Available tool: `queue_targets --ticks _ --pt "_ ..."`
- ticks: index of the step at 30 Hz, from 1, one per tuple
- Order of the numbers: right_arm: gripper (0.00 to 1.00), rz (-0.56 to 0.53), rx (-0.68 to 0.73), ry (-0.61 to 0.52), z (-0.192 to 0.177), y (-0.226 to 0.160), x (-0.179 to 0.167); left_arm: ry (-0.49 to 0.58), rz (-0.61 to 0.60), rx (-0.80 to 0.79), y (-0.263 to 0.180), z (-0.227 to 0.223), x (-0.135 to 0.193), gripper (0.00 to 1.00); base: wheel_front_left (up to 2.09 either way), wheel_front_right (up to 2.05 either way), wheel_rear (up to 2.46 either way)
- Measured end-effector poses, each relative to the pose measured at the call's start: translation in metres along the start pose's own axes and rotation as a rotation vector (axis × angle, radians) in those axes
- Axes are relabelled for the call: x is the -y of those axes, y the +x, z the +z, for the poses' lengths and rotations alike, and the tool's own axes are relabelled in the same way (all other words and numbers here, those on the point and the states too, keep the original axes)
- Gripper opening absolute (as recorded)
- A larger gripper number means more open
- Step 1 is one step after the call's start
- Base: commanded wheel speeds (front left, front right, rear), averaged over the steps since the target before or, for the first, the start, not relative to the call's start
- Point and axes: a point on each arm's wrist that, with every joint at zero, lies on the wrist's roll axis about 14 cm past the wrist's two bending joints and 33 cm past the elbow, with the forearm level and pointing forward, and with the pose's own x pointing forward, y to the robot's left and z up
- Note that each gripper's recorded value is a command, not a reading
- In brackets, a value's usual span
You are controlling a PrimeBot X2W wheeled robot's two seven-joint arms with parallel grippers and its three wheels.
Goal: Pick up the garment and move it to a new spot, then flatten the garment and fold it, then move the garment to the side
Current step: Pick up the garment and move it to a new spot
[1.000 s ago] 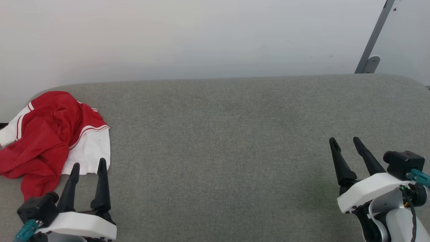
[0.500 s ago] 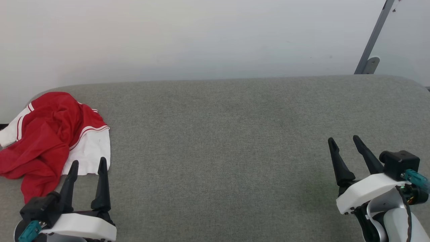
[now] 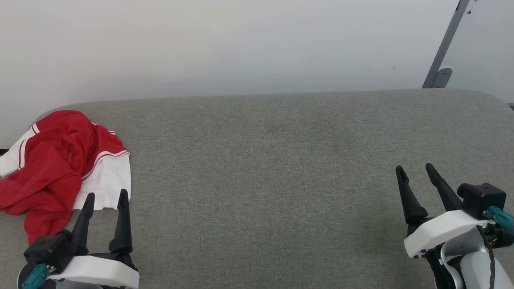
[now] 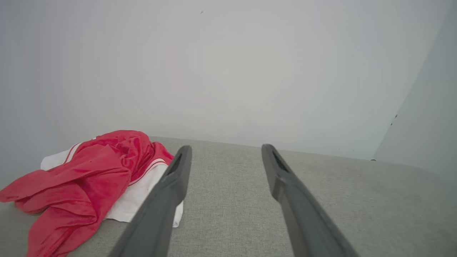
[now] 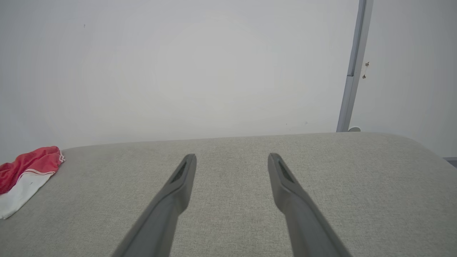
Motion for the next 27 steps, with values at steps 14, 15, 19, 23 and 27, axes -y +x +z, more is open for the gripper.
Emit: queue_targets --ticks 14,15,19,23,27 --pt "1.00 0.110 -0.005 -0.017 -0.003 0.012 -0.038 -0.030 0.152 0.022 -0.017 0.008 -0.041 1.00 0.00 0.00 0.00" --pt "1.00 0.128 -0.007 -0.018 -0.003 0.014 -0.044 -0.032 0.175 0.027 -0.021 0.010 -0.046 1.00 0.00 0.00 0.00" --pt "1.00 0.208 -0.020 -0.020 -0.007 0.022 -0.072 -0.022 0.257 0.036 -0.040 0.017 -0.070 1.00 0.00 0.00 0.00" --pt "1.00 0.288 -0.038 -0.019 -0.012 0.027 -0.101 -0.016 0.337 0.054 -0.063 0.026 -0.094 1.00 0.00 0.00 0.00" --pt "1.00 0.368 -0.053 -0.018 -0.017 0.031 -0.130 -0.012 0.419 0.062 -0.089 0.029 -0.112 1.00 0.00 0.00 0.00"
